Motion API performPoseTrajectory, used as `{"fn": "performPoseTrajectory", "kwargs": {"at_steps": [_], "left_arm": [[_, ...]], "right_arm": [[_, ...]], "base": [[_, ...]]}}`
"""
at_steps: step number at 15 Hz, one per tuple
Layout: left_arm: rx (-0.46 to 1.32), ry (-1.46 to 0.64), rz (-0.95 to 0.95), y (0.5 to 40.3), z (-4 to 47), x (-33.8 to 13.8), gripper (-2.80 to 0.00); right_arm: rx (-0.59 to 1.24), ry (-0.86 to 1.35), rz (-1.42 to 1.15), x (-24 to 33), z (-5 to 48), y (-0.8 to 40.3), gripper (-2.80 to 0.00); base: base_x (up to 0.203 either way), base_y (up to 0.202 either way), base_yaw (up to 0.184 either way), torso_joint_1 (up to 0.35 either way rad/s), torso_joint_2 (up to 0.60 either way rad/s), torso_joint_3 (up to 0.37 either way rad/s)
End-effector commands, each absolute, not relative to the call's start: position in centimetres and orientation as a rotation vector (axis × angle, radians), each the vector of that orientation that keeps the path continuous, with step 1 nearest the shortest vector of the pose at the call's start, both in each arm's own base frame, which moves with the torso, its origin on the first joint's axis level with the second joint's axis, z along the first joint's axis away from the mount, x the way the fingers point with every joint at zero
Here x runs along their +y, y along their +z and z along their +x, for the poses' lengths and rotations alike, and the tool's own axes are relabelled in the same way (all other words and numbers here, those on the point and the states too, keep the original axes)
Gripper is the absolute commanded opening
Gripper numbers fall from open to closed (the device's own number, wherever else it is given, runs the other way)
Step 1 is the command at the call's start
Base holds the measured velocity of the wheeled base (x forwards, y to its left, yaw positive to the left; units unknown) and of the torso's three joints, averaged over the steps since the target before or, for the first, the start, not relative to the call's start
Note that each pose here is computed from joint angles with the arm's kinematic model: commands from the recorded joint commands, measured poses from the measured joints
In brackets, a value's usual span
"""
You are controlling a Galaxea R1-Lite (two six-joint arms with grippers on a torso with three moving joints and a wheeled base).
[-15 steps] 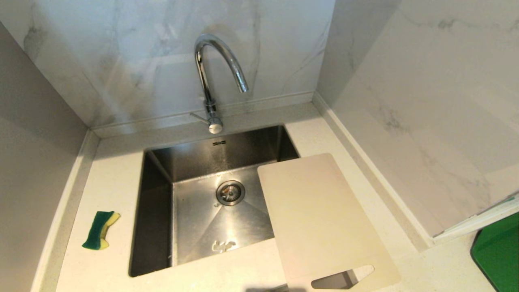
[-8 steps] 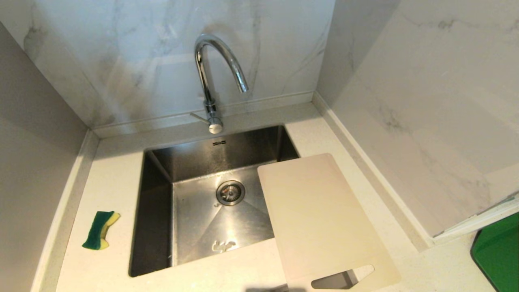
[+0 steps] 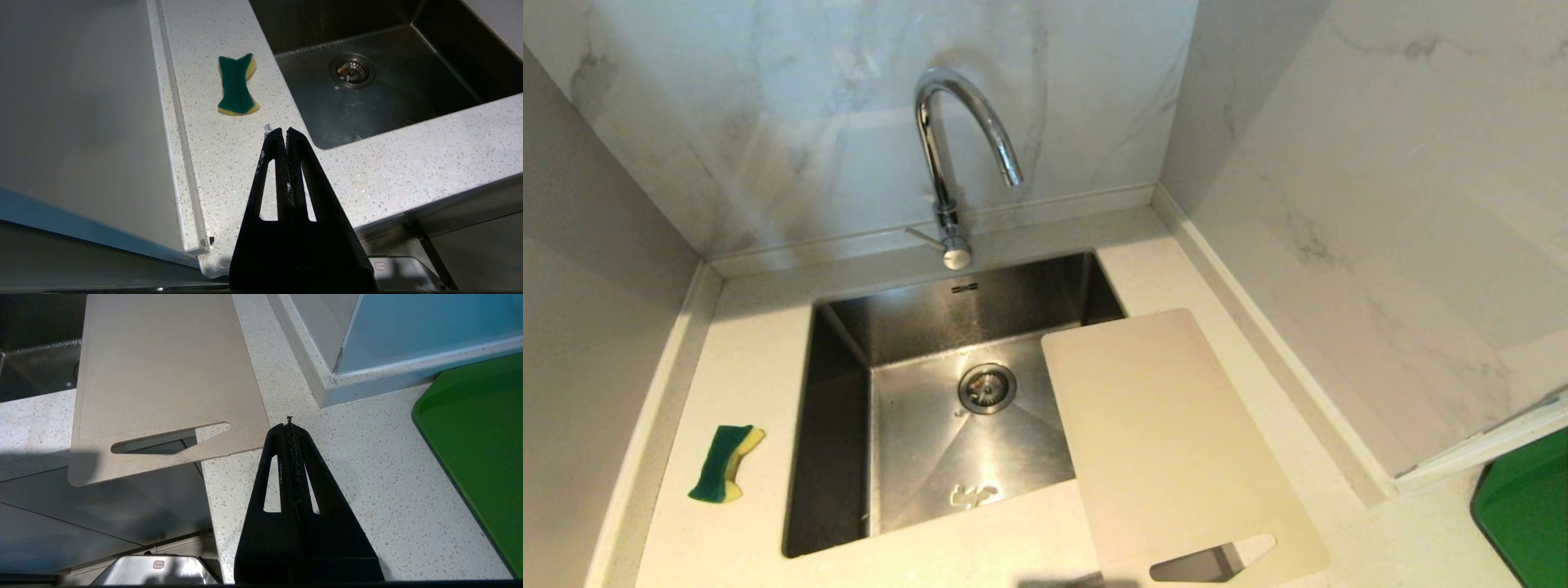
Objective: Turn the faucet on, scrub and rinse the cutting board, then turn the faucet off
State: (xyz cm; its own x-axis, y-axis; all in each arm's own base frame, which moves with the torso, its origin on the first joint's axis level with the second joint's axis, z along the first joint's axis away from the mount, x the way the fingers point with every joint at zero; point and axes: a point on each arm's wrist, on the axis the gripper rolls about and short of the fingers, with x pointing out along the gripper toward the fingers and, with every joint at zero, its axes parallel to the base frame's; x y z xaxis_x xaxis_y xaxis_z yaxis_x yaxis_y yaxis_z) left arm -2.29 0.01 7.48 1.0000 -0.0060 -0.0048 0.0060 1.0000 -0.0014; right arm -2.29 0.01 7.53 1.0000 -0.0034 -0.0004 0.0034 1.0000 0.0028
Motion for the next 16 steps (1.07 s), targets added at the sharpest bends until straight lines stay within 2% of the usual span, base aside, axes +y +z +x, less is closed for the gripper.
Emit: {"fn": "performPoseTrajectory", "kwargs": {"at_steps": [1, 16], "left_arm": [[0.006, -0.006, -0.002, 7.44, -2.28, 0.01, -2.80], [0.006, -0.006, -0.002, 7.44, -2.28, 0.01, -2.80]], "right_arm": [[0.002, -0.003, 0.003, 0.01, -2.28, 7.53, -2.80], [0.002, -0.003, 0.003, 0.01, -2.28, 7.53, -2.80]], "base": [[0.000, 0.000, 0.000, 0.000, 0.00, 0.000], [0.000, 0.000, 0.000, 0.000, 0.00, 0.000]]}}
